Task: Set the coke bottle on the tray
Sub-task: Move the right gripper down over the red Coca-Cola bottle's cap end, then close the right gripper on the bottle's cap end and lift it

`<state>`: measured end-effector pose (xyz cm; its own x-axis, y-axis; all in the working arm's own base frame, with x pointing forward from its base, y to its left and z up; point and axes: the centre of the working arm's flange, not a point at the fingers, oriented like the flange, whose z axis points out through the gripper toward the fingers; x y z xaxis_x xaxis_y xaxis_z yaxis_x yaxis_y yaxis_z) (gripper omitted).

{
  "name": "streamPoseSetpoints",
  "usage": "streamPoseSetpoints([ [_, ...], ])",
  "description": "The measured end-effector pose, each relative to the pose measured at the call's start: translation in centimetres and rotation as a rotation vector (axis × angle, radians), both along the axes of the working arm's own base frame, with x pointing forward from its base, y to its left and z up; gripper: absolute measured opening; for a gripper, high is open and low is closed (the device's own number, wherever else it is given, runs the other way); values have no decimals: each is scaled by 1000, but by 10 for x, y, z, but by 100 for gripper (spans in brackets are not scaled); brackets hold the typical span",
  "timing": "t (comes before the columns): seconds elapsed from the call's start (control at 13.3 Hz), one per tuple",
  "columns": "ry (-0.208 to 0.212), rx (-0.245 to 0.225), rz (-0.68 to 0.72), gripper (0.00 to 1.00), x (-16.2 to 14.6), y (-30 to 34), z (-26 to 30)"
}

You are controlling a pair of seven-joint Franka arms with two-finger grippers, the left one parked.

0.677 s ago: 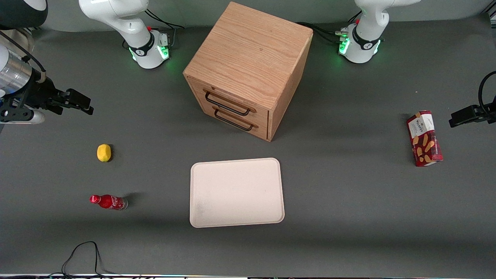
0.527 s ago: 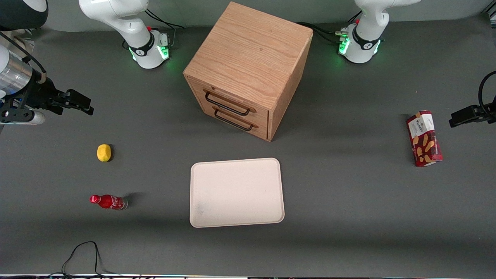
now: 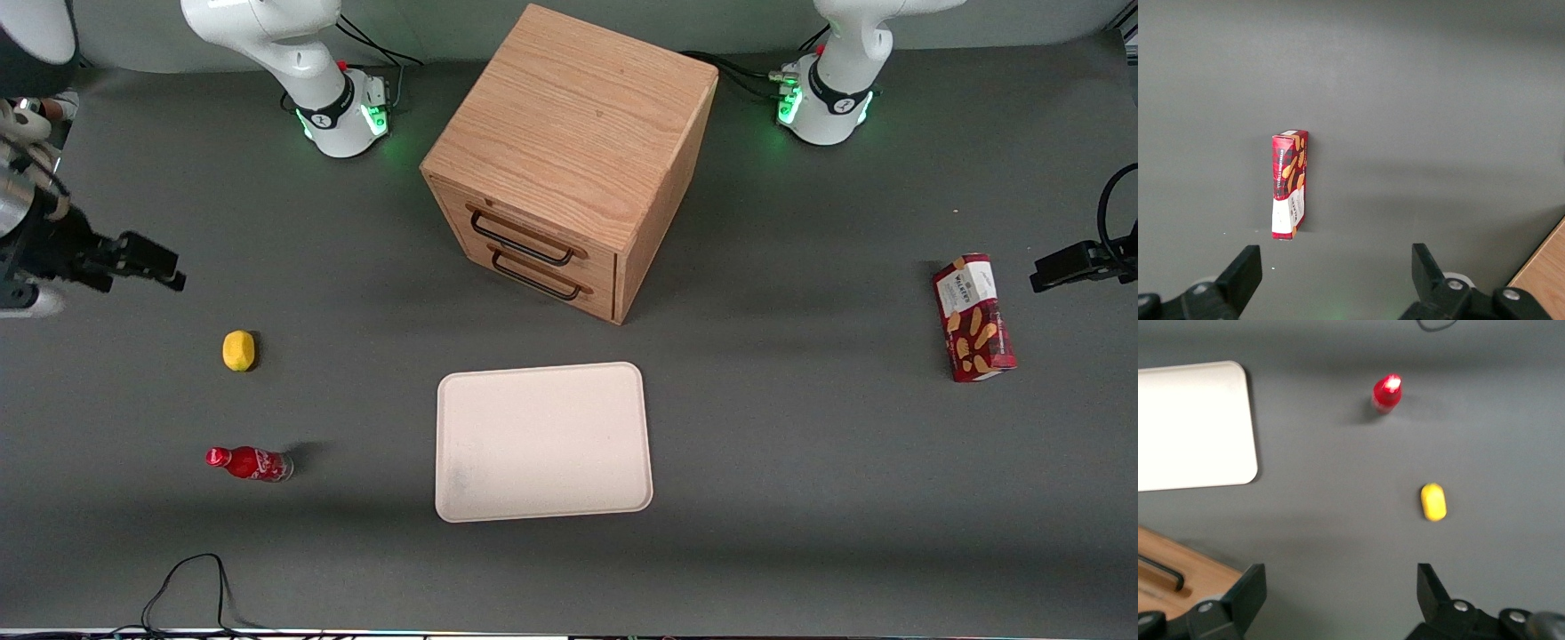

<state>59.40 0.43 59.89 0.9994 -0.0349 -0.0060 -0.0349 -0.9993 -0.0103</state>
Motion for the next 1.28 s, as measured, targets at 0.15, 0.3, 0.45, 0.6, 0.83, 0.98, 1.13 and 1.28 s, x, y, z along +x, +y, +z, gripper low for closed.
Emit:
streamPoseSetpoints([
  [0.15,34,-24,18,100,38,-15,-39],
  [0.3,77,-46,72,100,75,-23,-88],
  [0.45,82,-67,111,100,112,-26,-137],
  [0.6,49,-86,142,100,140,-29,-177],
  [0.83,5,-74,166,100,159,-32,-221],
  [0.98,-25,-51,166,100,164,-35,-242],
  [1.13,-36,-49,159,100,162,-41,-266],
  [1.28,-23,-48,155,100,156,-44,-289],
])
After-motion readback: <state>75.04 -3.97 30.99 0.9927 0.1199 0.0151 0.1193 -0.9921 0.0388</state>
